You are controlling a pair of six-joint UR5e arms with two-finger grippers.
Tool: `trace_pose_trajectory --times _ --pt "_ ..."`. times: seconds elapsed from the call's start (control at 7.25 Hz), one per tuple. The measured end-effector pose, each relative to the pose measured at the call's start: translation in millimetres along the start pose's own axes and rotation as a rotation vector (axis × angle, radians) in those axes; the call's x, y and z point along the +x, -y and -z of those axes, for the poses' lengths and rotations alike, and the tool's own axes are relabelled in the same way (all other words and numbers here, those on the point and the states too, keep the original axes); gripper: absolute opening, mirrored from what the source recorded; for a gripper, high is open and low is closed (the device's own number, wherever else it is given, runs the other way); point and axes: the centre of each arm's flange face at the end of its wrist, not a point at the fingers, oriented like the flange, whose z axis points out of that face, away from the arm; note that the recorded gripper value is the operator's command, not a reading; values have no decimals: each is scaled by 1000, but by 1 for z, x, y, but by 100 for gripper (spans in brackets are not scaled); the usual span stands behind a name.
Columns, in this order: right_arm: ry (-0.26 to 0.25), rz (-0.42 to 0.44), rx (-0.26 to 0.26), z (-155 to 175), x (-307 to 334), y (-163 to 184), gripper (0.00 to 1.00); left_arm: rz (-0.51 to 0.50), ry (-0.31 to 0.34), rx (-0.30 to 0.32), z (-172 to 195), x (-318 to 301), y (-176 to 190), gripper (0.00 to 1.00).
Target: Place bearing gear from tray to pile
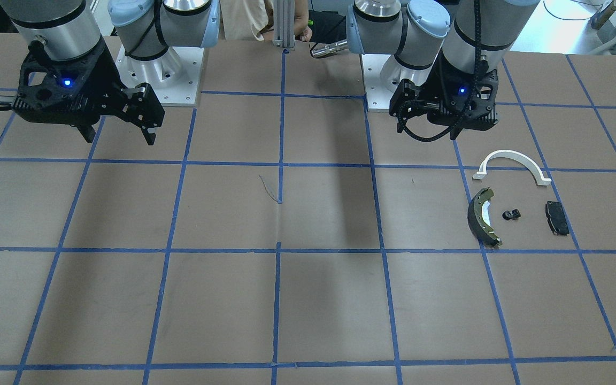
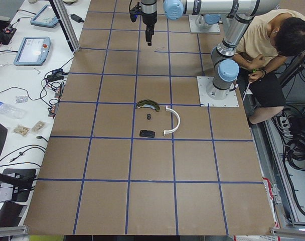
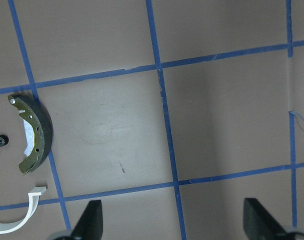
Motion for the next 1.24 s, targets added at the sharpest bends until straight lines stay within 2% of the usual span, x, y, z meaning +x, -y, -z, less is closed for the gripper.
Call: trace_pose_trajectory --times 1.24 --pt "0 1 0 0 0 0 100 1 1 15 5 -1 3 100"
